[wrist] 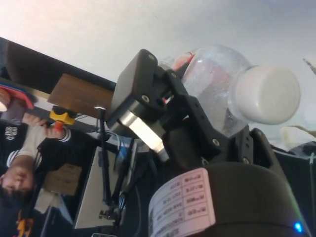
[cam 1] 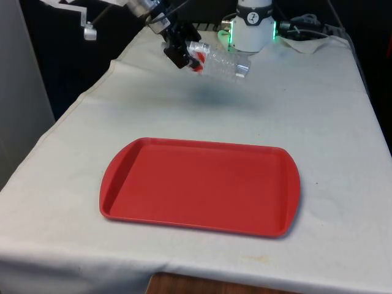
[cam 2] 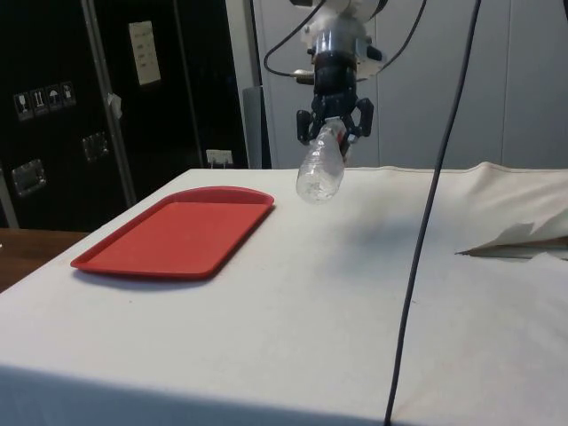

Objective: Place the bottle upright on the tray.

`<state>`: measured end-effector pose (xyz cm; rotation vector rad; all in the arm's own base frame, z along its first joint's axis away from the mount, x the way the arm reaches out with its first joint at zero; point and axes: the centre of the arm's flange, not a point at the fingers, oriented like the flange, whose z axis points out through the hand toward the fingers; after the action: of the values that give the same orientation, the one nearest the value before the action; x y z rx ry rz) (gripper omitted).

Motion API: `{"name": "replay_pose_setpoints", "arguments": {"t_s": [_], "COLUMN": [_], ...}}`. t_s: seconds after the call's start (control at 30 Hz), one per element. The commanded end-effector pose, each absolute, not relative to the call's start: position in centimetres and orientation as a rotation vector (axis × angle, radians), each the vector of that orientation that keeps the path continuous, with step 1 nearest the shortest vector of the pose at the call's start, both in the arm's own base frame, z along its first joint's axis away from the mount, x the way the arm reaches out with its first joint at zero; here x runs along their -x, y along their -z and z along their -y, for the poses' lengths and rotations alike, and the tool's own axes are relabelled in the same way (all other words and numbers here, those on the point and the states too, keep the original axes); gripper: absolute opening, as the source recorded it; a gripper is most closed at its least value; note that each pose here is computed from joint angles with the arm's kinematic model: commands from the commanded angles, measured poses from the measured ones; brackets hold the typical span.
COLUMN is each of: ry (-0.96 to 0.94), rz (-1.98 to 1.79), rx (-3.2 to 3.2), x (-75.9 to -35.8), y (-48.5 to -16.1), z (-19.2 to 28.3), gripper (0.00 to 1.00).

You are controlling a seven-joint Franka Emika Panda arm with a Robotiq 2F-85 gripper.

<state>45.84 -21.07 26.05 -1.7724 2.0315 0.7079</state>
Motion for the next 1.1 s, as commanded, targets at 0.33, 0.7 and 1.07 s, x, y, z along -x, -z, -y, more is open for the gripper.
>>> {"name": "replay_pose_setpoints", "arguments": {"t_s": [0.33,0.7,1.07], "ry": [-0.661,-0.636,-0.613], "rz": [-2.090,-2.134,-2.180], "rx": [1.804,1.831,1.859], "x": [-46.7,-47.4,-48.0], "y": [-27.4,-28.5,-29.6], "z": [20.1,19.2,18.3], "gripper": [0.33,0.33,0.33]}}
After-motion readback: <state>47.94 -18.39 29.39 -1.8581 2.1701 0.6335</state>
